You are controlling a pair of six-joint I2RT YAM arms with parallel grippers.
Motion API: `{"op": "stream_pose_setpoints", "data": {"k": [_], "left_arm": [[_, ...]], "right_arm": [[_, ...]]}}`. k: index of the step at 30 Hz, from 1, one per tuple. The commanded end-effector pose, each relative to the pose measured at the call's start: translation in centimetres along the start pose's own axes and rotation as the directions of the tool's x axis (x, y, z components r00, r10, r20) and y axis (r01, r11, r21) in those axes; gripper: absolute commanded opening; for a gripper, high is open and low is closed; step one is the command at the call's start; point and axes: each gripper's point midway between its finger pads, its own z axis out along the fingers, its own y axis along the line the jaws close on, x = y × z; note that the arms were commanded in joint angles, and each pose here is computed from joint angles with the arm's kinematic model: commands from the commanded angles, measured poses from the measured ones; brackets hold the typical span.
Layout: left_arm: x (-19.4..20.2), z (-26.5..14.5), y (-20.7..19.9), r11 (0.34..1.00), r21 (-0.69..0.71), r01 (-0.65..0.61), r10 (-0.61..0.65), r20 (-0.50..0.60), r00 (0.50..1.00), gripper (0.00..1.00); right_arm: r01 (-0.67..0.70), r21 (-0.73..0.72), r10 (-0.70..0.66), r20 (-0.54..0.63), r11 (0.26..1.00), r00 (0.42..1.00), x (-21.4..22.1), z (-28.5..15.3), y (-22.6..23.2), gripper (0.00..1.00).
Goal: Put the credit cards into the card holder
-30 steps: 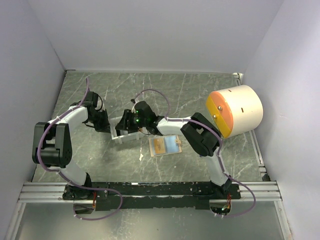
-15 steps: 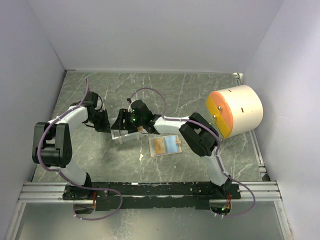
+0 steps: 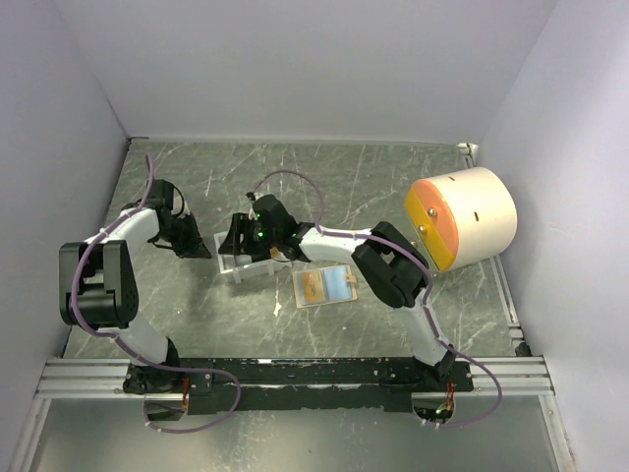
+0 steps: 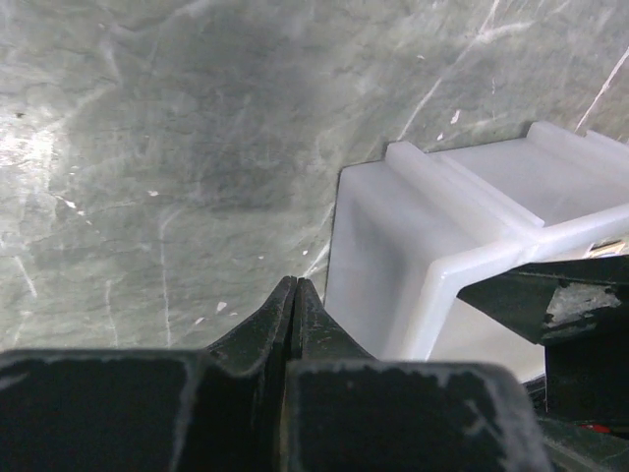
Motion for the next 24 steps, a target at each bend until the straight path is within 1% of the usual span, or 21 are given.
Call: {"op": "stream_pose_setpoints", "data": {"k": [1, 7, 18, 20, 24], "left_arm": [[-1.1, -0.6, -0.8, 0.998, 0.063, 0.015, -0.016, 0.026, 1.0, 0.08], [-0.2, 0.6, -1.3, 0.993, 0.119, 0.015, -0.011, -0.031, 0.999, 0.09], [0.0, 1.0, -1.4, 0.99, 0.144, 0.005, 0.003, -0.054, 0.999, 0.09], [-0.1, 1.0, -1.5, 0.989, 0.145, 0.004, 0.004, -0.052, 0.999, 0.09], [0.0, 1.0, -1.4, 0.99, 0.142, 0.004, 0.004, -0.053, 0.999, 0.09]], "right_arm": [[0.013, 0.035, -0.013, -0.018, 0.999, 1.0, 0.6, 0.5, -0.9, 0.54], [0.002, 0.01, -0.001, -0.008, 1.0, 1.0, 0.3, 0.3, -0.1, 0.47], [-0.005, -0.003, 0.005, 0.03, 1.0, 1.0, -0.4, -0.6, 0.8, 0.36], [-0.012, -0.002, 0.012, 0.032, 1.0, 0.999, -0.3, -0.6, 0.7, 0.33], [-0.02, 0.001, 0.019, 0.044, 1.0, 0.999, -0.4, -0.8, 0.6, 0.23]]}}
